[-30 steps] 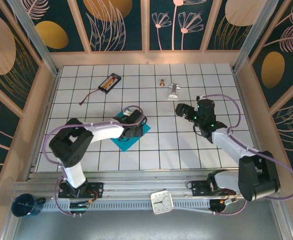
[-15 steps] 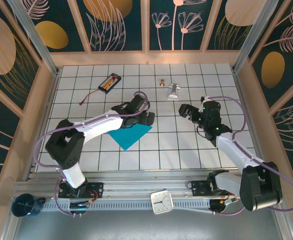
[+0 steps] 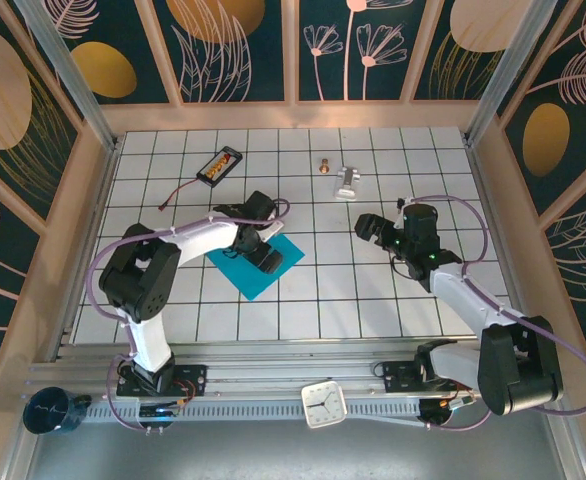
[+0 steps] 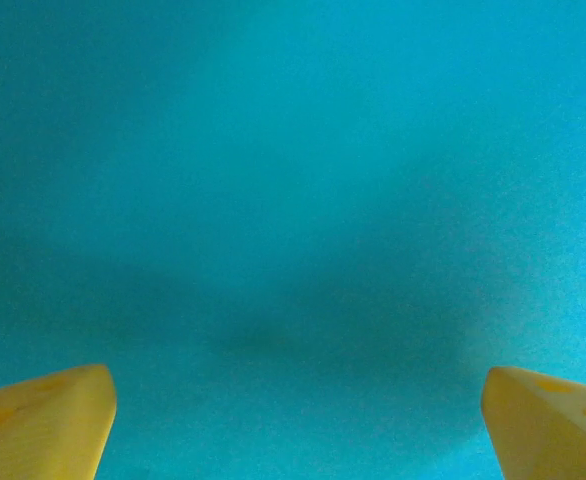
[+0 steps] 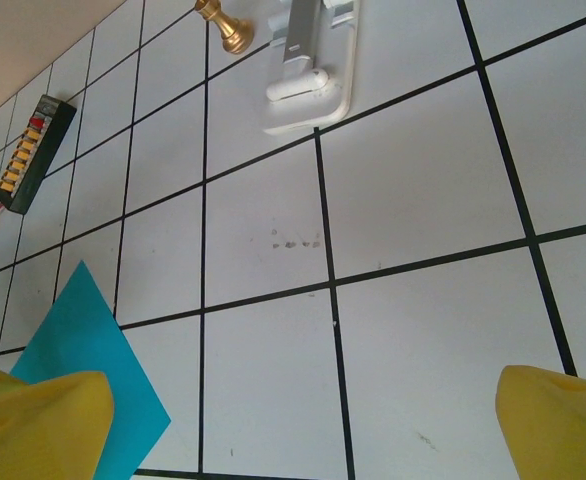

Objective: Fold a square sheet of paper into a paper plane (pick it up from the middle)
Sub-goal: First fold the square sheet of paper in half at the center of the table.

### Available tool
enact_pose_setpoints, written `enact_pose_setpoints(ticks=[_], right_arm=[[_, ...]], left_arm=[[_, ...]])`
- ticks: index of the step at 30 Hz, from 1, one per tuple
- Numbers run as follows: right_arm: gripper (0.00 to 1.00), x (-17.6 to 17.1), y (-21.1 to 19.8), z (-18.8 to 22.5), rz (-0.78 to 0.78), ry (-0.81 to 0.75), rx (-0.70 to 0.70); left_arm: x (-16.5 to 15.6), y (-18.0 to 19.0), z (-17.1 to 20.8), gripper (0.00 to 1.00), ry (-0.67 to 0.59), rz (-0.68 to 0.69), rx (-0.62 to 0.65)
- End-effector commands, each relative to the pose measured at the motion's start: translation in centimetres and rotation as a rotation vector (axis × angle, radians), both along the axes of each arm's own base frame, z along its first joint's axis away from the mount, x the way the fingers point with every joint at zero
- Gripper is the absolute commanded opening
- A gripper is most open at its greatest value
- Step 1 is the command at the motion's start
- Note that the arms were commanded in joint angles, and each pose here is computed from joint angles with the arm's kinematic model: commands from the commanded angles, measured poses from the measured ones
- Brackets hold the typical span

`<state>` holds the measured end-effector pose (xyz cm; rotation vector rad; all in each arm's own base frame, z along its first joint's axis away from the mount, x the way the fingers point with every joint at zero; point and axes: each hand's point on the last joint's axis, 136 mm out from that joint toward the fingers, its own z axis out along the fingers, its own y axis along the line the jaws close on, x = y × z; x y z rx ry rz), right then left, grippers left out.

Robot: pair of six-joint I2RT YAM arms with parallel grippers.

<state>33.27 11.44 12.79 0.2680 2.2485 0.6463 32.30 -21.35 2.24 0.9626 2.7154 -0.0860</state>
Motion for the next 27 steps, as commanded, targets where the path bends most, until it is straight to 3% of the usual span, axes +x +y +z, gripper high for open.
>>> enact_pose_setpoints(ticks=[1, 22, 27], right_arm=[[0.99, 0.1, 0.0, -0.1, 0.002, -0.002, 0.009], [0.99, 0.0, 0.6, -0.6, 0.003, 0.018, 0.042], [0.99, -0.1, 0.7, -0.7, 0.004, 0.02, 0.043]], left_arm=[[0.4, -0.1, 0.8, 0.94, 0.017, -0.091, 0.0], [-0.3, 1.8, -3.1, 0.95, 0.133, -0.111, 0.096], [-0.8, 1.1, -3.2, 0.95, 0.159, -0.113, 0.051]])
